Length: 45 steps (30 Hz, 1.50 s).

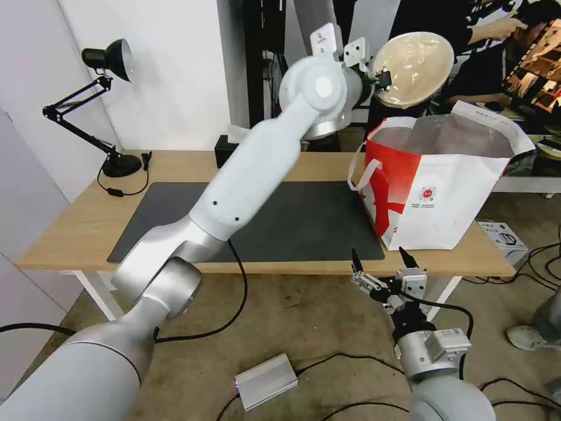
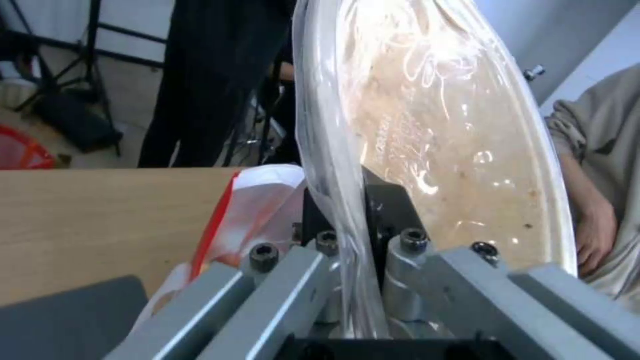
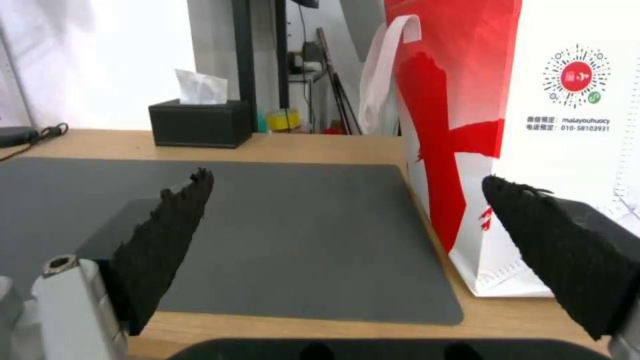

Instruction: Pick up the trash from the table and place it into the takeout bag.

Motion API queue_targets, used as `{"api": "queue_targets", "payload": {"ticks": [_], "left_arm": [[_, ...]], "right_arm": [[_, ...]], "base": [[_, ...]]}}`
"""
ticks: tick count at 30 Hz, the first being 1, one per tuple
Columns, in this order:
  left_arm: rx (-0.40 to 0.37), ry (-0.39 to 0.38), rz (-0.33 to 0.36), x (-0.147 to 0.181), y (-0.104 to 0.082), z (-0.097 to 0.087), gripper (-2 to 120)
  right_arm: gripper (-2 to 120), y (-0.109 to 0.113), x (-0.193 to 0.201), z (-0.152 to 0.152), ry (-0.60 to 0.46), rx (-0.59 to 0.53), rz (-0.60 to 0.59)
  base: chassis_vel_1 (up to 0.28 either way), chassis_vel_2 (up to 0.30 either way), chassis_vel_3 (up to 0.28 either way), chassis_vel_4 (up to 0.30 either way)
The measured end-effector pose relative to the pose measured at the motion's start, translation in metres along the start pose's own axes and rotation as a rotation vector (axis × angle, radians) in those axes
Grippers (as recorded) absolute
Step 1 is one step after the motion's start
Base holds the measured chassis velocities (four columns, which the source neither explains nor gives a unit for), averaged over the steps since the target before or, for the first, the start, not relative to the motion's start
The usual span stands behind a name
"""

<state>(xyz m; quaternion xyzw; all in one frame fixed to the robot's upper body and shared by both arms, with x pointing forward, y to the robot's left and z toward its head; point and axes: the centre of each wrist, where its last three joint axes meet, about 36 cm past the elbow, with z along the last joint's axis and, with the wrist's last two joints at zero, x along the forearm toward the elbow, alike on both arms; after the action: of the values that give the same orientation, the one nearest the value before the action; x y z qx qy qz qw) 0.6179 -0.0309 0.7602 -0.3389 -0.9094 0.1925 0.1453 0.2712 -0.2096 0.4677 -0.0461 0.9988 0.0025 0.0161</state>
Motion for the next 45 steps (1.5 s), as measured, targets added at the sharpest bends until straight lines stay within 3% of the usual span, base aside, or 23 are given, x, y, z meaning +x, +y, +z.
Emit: {"api": "queue_targets", "payload": {"ticks": [12, 22, 29, 35, 45], "left_arm": [[-0.103, -0.010, -0.020, -0.023, 0.017, 0.024, 0], [-0.347, -0.020, -0.074, -0.048, 0.038, 0.059, 0], [-0.377, -0.002, -0.091, -0.054, 0.047, 0.065, 0], [-0.390, 0.059, -0.111, -0.056, 0.054, 0.069, 0], [-0.412, 0.109, -0.142, -0.057, 0.059, 0.066, 0]], "right_arm": [[100, 0.001, -0.001, -0.003, -0.012, -0.007, 0.000], [100, 0.003, 0.000, -0.004, -0.016, -0.019, 0.004], [100, 0.005, 0.000, -0.005, -0.018, -0.025, 0.005], [100, 0.004, 0.000, -0.005, -0.020, -0.024, 0.009], [100, 0.005, 0.000, -0.005, -0.025, -0.031, 0.014]], "base": [[0.000, 0.000, 0.000, 0.000], [0.000, 0.000, 0.000, 0.000], [0.000, 0.000, 0.000, 0.000], [0.000, 0.000, 0.000, 0.000], [0.000, 0.000, 0.000, 0.000]]}}
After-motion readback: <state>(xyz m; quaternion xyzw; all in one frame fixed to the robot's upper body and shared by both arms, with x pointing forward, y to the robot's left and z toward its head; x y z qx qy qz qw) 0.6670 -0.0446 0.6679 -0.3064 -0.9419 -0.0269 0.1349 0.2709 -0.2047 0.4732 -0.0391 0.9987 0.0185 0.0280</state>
